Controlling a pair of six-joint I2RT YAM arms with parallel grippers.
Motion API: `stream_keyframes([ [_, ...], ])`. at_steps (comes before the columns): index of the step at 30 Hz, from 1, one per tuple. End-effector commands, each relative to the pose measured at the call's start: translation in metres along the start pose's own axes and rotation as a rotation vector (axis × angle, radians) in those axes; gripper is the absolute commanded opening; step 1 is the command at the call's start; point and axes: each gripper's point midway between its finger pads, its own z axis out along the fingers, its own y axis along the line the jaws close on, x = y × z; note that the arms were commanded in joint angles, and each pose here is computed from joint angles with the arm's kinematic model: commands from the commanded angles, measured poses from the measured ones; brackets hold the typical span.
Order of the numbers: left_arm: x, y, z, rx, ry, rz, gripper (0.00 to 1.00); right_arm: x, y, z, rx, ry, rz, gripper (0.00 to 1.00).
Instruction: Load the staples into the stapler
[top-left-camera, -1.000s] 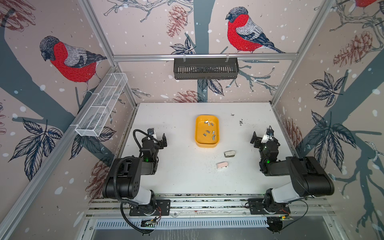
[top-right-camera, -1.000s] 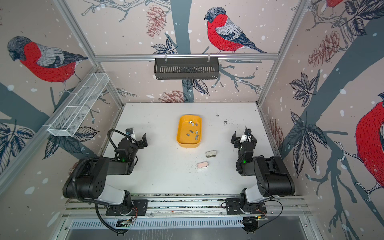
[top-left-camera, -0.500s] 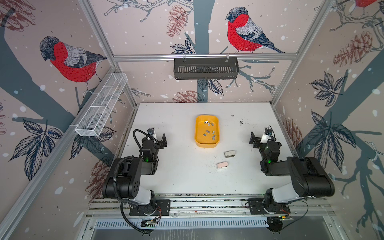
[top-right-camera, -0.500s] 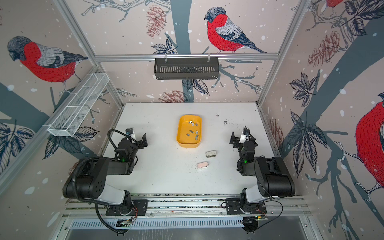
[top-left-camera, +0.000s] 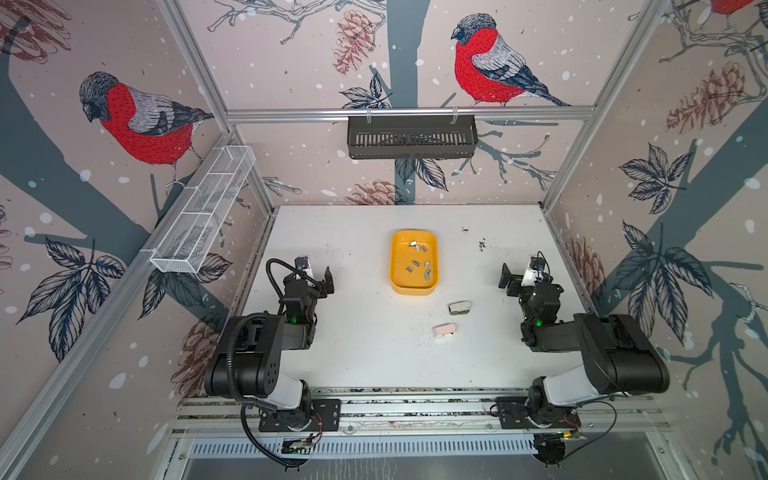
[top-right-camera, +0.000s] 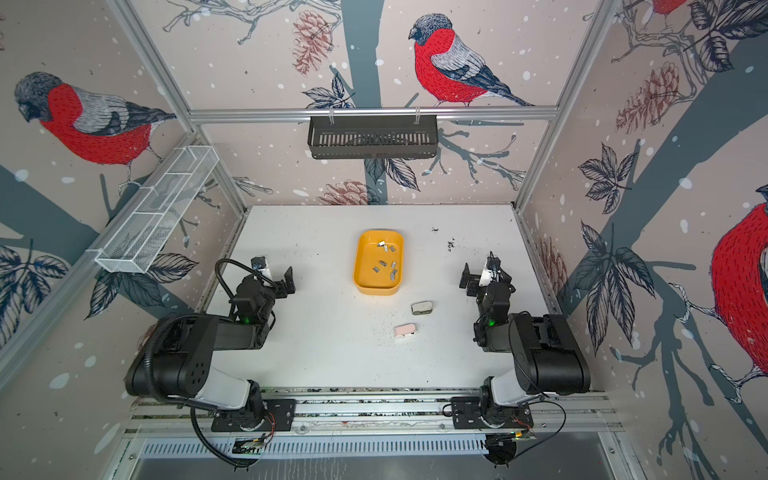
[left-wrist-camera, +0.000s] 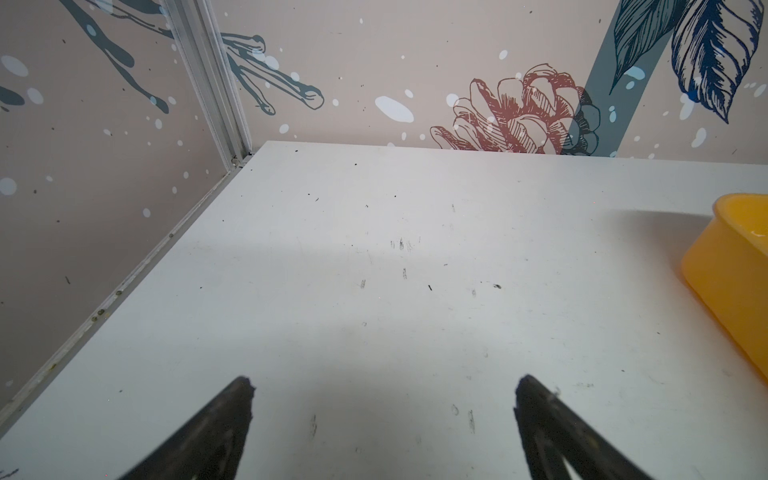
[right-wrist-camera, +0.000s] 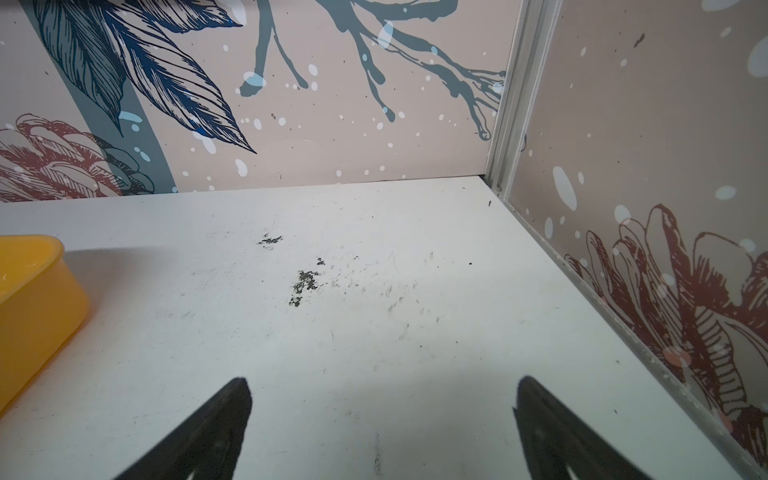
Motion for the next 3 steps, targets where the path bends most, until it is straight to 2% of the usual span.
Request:
stream_keyframes([
  [1, -0.0129, -0.0004, -0.0001, 0.003, -0.049, -0.001, 0.98, 0.0003, -0.0021, 0.0025, 0.014, 0.006, 0.014, 1.0],
  [3, -0.0131, 0.0, 0.0001, 0.002, -0.049, -0.002, 0.98, -0.0008, -0.0021, -0.0003, 0.013, -0.002, 0.015, 0.99],
])
